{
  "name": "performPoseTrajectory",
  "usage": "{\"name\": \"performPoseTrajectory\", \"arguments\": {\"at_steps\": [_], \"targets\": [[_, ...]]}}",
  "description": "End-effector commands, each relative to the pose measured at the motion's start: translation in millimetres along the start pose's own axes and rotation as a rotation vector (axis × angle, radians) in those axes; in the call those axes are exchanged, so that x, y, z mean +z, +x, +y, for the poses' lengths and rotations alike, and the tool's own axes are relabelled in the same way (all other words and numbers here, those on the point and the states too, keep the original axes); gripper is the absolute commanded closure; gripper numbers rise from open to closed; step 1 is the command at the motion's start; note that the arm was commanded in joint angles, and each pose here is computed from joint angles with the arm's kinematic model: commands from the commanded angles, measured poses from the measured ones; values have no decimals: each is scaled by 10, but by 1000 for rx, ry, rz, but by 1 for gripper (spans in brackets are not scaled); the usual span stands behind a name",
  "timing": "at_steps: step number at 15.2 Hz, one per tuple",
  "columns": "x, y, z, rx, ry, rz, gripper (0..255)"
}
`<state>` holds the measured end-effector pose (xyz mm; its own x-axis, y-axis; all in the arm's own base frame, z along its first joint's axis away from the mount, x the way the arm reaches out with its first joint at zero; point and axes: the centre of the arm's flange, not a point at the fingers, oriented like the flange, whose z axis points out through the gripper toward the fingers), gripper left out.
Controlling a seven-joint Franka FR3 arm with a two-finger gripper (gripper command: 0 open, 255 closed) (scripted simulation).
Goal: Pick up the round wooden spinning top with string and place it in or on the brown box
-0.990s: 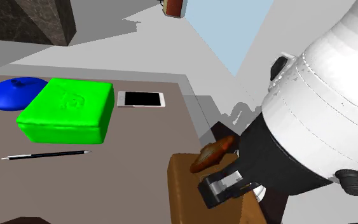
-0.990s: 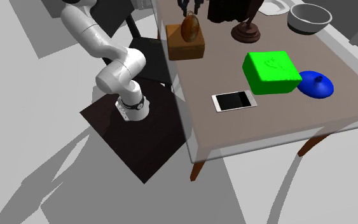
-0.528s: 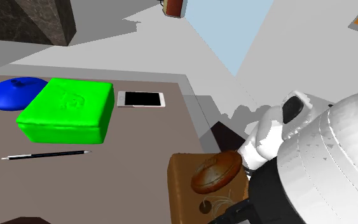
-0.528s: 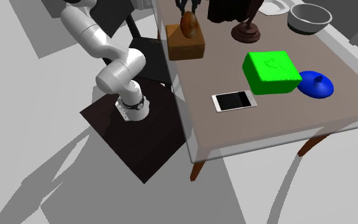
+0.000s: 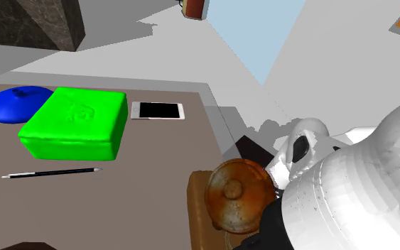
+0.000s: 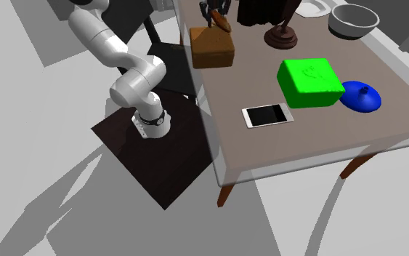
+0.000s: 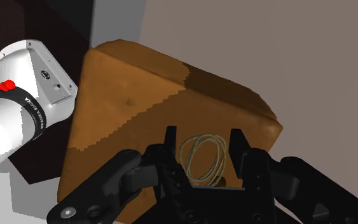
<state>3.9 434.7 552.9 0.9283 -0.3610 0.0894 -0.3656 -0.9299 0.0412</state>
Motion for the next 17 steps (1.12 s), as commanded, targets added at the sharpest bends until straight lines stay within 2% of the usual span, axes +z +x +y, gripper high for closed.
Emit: {"name": "performPoseTrajectory", "arguments": {"at_steps": [1, 6, 7, 12, 16, 17], "targets": [[39, -2, 1, 0, -3, 0, 255], [39, -2, 1, 0, -3, -1, 255], [43, -2, -3, 0, -3, 0, 0], [39, -2, 1, 0, -3, -1, 0], [-461, -2, 0, 0, -3, -1, 0], [-461, -2, 0, 0, -3, -1, 0]]}}
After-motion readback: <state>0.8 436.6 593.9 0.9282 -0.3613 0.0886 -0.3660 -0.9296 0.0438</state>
